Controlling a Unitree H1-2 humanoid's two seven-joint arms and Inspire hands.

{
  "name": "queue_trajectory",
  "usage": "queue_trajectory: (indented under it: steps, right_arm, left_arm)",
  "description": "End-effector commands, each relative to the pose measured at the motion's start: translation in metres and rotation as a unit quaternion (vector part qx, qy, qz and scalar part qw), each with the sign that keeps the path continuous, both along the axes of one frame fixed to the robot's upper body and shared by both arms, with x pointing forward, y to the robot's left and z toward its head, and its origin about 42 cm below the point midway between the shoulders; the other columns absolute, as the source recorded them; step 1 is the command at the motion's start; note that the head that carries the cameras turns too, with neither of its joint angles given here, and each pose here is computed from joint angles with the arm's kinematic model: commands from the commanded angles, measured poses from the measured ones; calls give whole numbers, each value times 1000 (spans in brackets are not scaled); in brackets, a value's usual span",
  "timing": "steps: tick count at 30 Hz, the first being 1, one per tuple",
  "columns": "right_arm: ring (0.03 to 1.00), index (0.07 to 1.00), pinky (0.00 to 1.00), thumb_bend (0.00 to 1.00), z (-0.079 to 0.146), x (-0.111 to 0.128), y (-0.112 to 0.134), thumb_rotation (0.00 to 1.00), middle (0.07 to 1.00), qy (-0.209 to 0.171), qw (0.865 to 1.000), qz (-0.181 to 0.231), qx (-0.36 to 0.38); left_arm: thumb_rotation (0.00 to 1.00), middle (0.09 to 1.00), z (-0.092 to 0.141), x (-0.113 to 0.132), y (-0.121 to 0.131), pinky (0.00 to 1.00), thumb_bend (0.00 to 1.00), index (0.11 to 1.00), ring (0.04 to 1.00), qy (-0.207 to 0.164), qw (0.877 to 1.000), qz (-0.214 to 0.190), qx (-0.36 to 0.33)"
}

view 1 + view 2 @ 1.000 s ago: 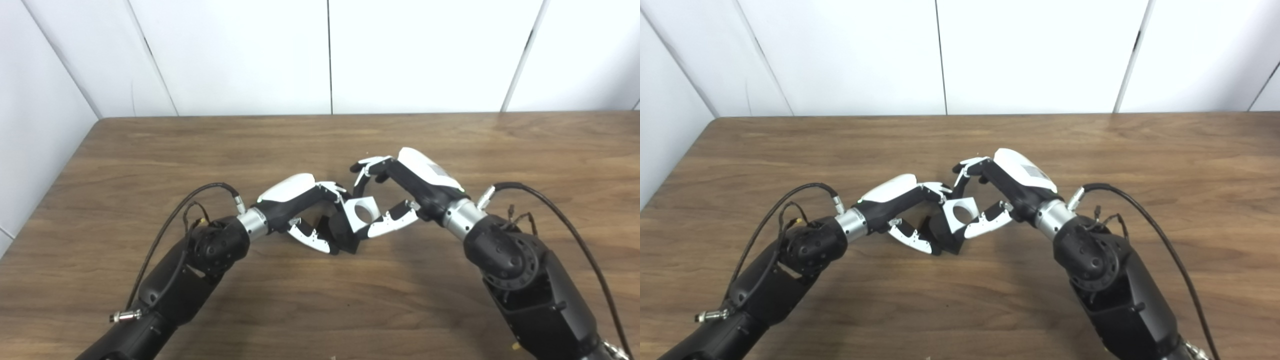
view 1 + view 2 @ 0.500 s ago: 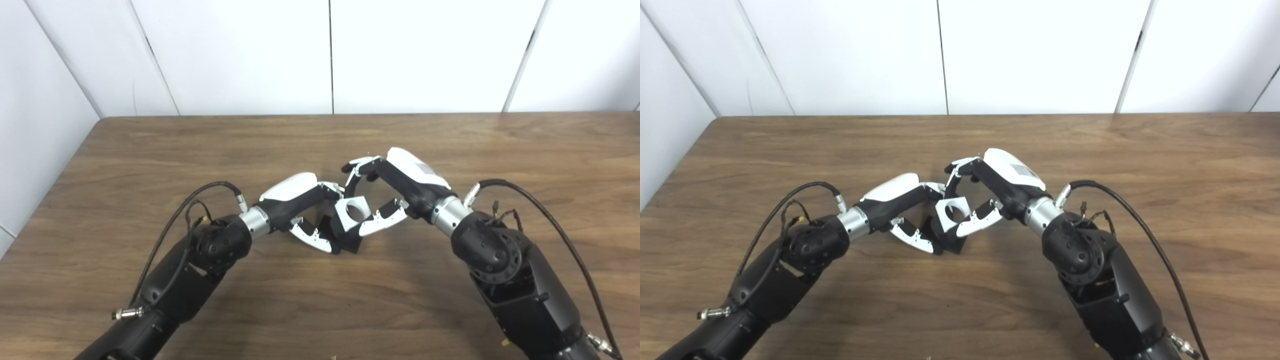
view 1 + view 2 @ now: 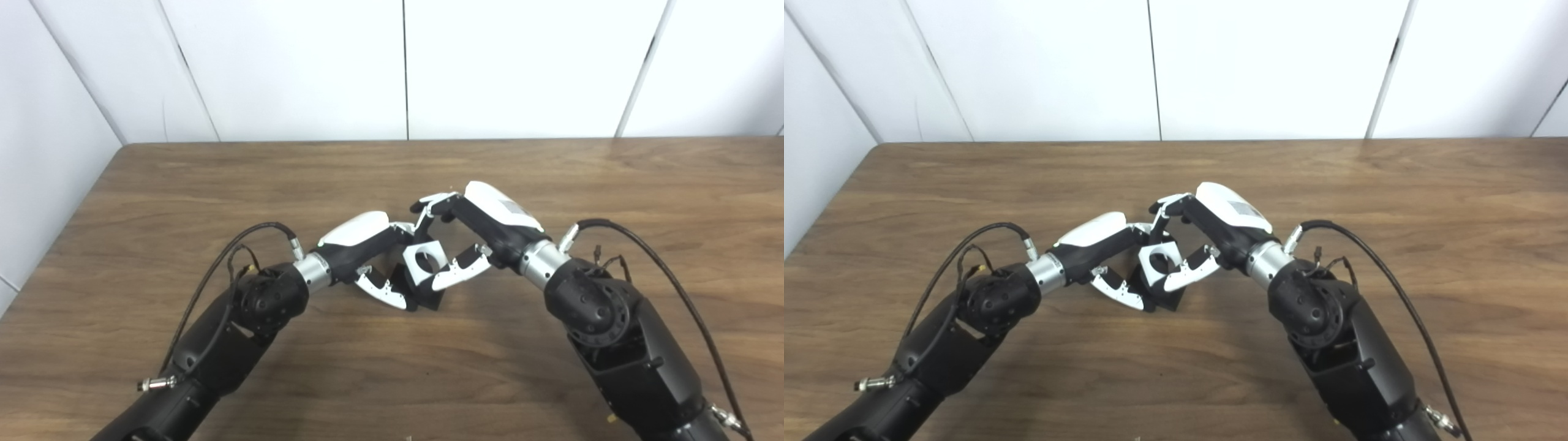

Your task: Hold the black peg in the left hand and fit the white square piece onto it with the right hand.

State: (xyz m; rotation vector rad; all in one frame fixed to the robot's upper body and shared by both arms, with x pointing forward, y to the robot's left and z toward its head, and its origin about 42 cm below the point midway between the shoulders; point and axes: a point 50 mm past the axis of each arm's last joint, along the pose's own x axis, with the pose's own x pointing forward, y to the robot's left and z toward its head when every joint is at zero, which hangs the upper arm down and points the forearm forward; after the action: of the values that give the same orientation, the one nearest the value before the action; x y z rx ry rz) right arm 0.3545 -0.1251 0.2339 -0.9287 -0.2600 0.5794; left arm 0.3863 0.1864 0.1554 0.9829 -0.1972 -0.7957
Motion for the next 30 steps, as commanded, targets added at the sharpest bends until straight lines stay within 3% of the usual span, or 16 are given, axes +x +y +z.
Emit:
queue_trajectory:
  steps: [1,16,30]
  right_arm:
    - [848,481,751,521,20,5,10,134,823,-43,999,18,13]
    - [842,481,754,522,13,2,23,135,817,-34,999,33,12]
    - [851,482,746,520,6,-2,17,134,822,-23,999,39,-1]
  left_arm:
    - [74,847,-61,-31,0,867,522,490,906,122,989,-5,79]
    - [75,851,-59,-31,-1,878,522,490,914,124,989,-4,81]
    - [71,846,-57,-33,4,878,522,491,909,122,989,-4,79]
